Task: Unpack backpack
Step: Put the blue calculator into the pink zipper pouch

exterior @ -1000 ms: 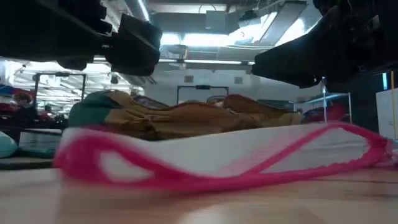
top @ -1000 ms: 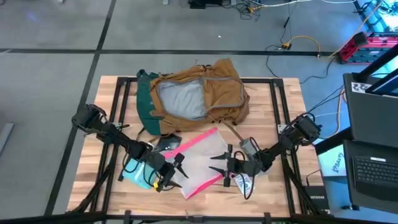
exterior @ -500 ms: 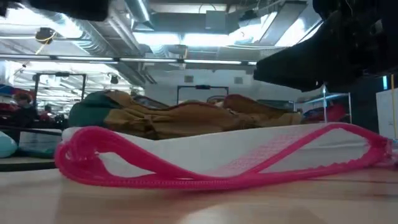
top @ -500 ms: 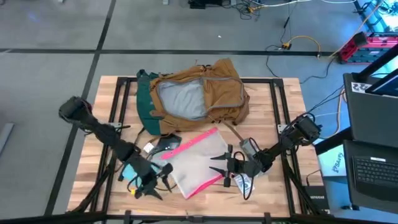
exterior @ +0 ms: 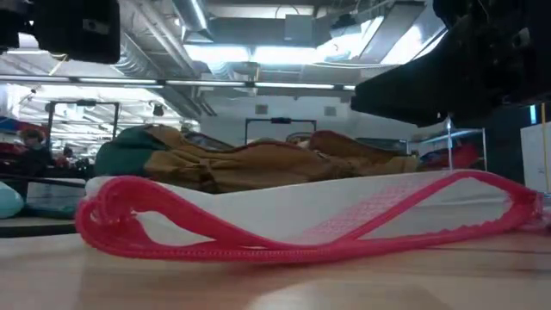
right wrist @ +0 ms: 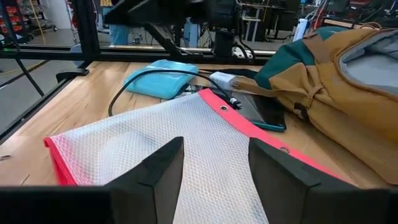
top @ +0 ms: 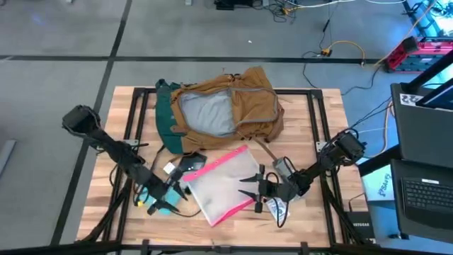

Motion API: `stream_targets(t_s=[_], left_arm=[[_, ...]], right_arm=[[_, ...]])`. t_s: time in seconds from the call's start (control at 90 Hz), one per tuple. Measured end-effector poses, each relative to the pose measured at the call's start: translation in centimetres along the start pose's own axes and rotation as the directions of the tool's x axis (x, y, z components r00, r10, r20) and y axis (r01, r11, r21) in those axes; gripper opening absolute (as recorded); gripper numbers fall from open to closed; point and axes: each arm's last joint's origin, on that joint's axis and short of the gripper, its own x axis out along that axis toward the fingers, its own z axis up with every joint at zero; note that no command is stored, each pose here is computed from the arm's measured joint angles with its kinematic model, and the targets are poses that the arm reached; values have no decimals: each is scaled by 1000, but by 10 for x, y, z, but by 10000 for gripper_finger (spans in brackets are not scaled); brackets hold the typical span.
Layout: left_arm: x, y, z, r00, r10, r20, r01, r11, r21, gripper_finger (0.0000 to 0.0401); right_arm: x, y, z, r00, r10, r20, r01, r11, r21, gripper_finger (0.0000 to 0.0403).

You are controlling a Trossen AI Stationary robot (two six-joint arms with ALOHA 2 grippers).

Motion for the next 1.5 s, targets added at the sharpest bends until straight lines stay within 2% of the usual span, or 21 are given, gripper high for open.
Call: stream_targets(t_s=[0.111,0.689,0.911,1.5], left_arm=[[-4,0,-3,1000,22,9,-22,1000,9,217],[-4,-2,-8,999,-20,-38,21,999,27,217],[-4,-2,-8,999,-19,-37,20,999,26,217],[-4,-2,-8,999,-19,-37,20,1000,22,217]], right_arm=[[0,0,0,1000,-1,0,1,1000,-2,165],[-1,2,0,1000,8,-1,-8,1000,-5,165],[-1,3,-2,999,44,-18,-44,999,-15,165],[-1,3,-3,999,43,-27,-44,999,-22,166]])
